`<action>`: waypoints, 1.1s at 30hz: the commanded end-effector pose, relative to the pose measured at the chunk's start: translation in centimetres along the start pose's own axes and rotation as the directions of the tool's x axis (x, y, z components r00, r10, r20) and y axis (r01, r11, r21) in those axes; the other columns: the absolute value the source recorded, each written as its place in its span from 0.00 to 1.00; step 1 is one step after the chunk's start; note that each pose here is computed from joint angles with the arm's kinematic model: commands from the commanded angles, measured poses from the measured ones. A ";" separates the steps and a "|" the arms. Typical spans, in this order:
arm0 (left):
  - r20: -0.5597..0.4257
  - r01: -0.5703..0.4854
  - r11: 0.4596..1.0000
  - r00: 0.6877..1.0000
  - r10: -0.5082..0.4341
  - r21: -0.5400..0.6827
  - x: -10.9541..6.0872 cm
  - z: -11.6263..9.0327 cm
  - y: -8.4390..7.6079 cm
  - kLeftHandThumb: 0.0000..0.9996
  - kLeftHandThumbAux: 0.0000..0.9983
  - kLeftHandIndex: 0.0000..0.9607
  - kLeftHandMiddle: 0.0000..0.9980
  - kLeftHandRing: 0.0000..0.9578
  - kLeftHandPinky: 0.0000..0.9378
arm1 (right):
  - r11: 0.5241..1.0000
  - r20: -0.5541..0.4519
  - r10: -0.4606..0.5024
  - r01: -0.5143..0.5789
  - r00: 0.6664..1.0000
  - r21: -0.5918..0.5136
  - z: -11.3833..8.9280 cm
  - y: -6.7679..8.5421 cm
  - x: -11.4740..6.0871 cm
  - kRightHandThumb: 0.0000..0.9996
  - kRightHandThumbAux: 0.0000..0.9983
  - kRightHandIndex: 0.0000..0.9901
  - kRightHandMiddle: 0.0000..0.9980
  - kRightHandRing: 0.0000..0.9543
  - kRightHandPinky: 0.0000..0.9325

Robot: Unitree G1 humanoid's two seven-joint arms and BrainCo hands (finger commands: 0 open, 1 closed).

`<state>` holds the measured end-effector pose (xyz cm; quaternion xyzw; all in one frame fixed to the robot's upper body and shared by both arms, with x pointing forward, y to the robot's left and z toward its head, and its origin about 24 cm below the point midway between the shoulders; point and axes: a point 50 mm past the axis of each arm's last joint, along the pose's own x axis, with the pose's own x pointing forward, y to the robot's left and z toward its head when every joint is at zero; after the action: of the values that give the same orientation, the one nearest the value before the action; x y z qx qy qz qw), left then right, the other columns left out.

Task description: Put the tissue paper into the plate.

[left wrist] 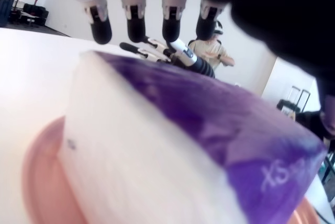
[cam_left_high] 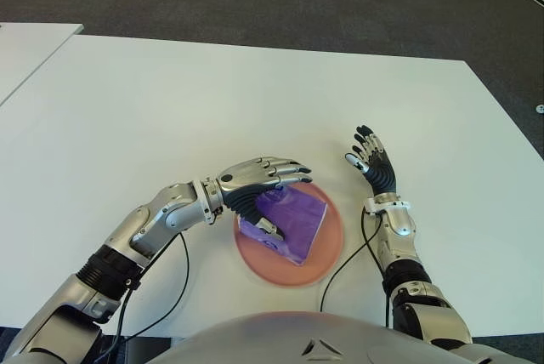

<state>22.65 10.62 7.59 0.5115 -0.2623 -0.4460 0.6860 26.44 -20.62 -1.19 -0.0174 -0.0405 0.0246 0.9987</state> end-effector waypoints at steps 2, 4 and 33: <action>-0.001 0.091 0.995 0.996 -0.091 0.051 0.1 -0.1 0.0 0.00 0.38 0.00 0.00 0.00 0.00 | 0.997 -0.383 -0.028 0.055 0.923 0.061 -7.0 0.9 -7.7 0.15 0.65 0.00 0.01 0.00 0.02; -0.003 0.096 0.994 0.995 -0.096 0.053 0.1 -0.1 0.2 0.00 0.38 0.00 0.00 0.00 0.00 | 0.997 -0.384 -0.028 0.055 0.923 0.061 -7.1 0.9 -7.7 0.15 0.65 0.00 0.01 0.00 0.02; -0.462 -0.649 0.651 0.752 0.471 -0.393 -4.7 -9.0 6.3 0.00 0.63 0.00 0.00 0.00 0.00 | 0.997 -0.384 -0.027 0.055 0.923 0.062 -7.1 1.3 -7.8 0.15 0.65 0.00 0.01 0.00 0.02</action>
<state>29.44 18.40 12.96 0.3244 -0.1989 -0.2270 0.8965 26.50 -20.57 -1.17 -0.0179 -0.0406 0.0188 0.9988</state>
